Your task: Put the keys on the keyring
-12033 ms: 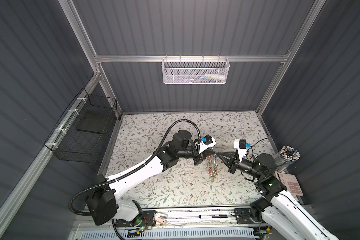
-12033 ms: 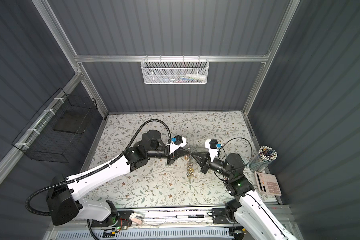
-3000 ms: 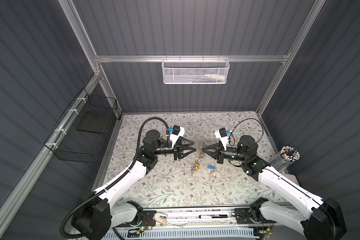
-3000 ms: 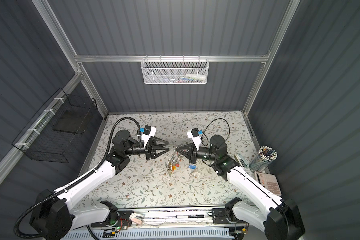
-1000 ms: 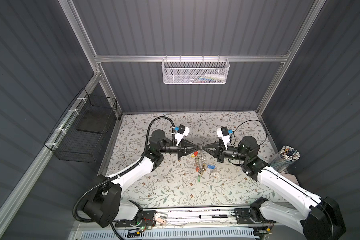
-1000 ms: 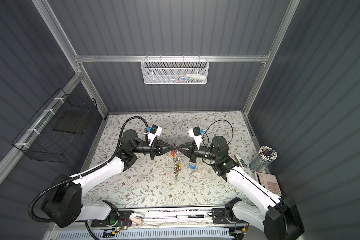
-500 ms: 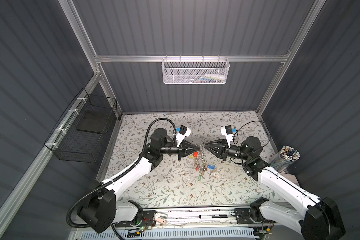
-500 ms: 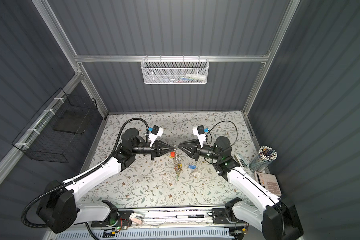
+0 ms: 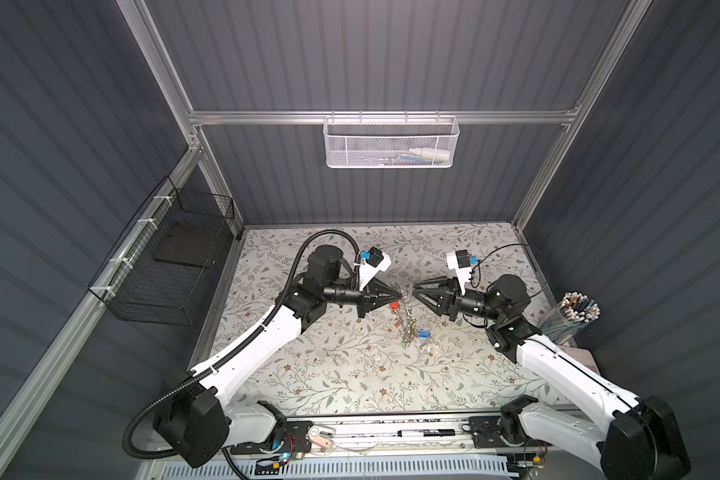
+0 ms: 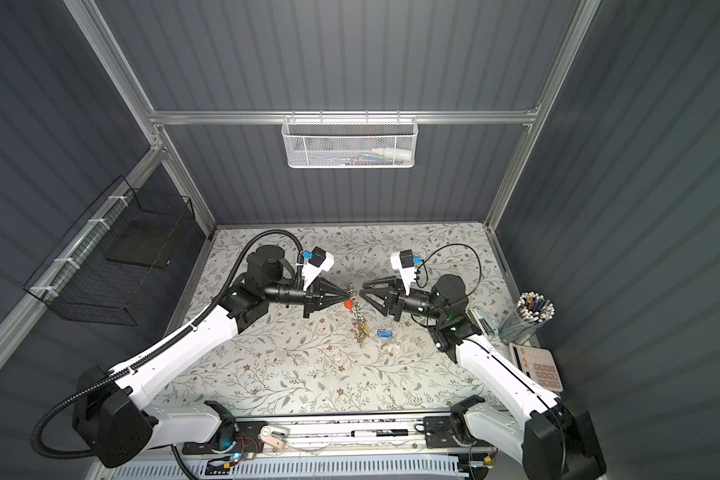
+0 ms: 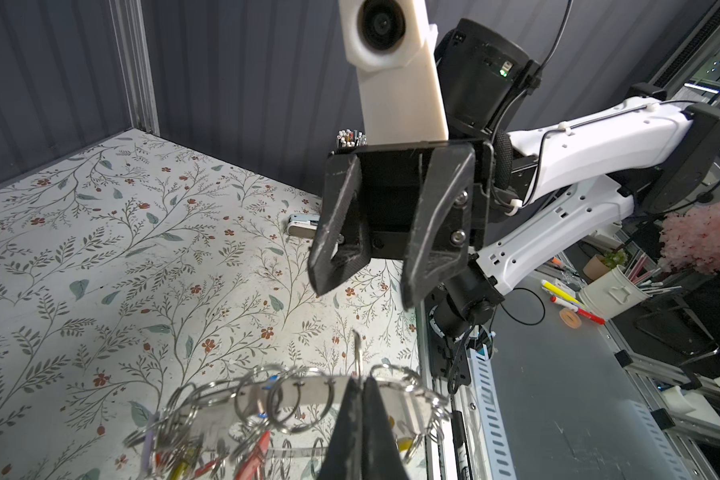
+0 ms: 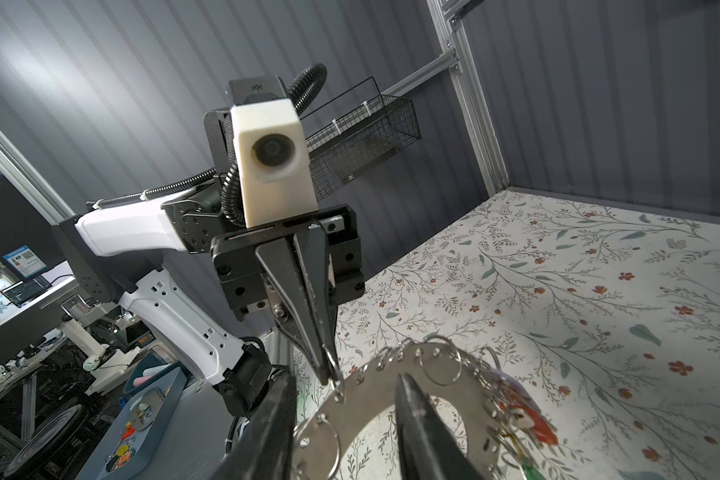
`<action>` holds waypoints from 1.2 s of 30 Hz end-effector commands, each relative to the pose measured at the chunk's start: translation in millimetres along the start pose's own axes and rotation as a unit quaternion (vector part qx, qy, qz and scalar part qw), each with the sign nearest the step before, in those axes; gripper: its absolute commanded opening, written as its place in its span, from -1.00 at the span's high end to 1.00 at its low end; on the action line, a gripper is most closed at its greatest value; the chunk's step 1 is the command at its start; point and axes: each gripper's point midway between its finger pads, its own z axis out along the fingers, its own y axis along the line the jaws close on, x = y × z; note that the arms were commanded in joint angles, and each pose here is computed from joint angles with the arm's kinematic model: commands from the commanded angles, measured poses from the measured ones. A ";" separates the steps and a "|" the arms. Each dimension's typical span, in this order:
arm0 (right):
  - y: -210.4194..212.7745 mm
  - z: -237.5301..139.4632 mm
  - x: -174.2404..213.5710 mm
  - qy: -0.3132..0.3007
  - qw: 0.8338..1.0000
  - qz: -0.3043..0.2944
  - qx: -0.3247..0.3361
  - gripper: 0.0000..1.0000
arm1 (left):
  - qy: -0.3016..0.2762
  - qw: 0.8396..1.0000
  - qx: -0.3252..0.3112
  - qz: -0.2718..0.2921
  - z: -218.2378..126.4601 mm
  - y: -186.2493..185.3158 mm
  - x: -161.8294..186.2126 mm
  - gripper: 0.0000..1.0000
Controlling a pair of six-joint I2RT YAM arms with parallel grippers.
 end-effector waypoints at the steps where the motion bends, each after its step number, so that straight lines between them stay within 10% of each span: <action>1: 6.5 3.9 4.6 0.008 1.000 -0.005 -0.020 0.22 | 0.005 1.000 0.009 0.020 0.8 -5.4 -9.7 1.00; 31: 8.7 13.0 15.6 0.027 0.999 -0.001 -0.026 1.00 | -0.009 1.000 0.019 0.021 1.7 -11.4 -21.0 1.00; 36: 10.8 11.8 12.3 0.020 0.999 -0.005 -0.024 1.00 | -0.038 0.999 0.001 0.016 -9.8 -10.7 -24.0 0.60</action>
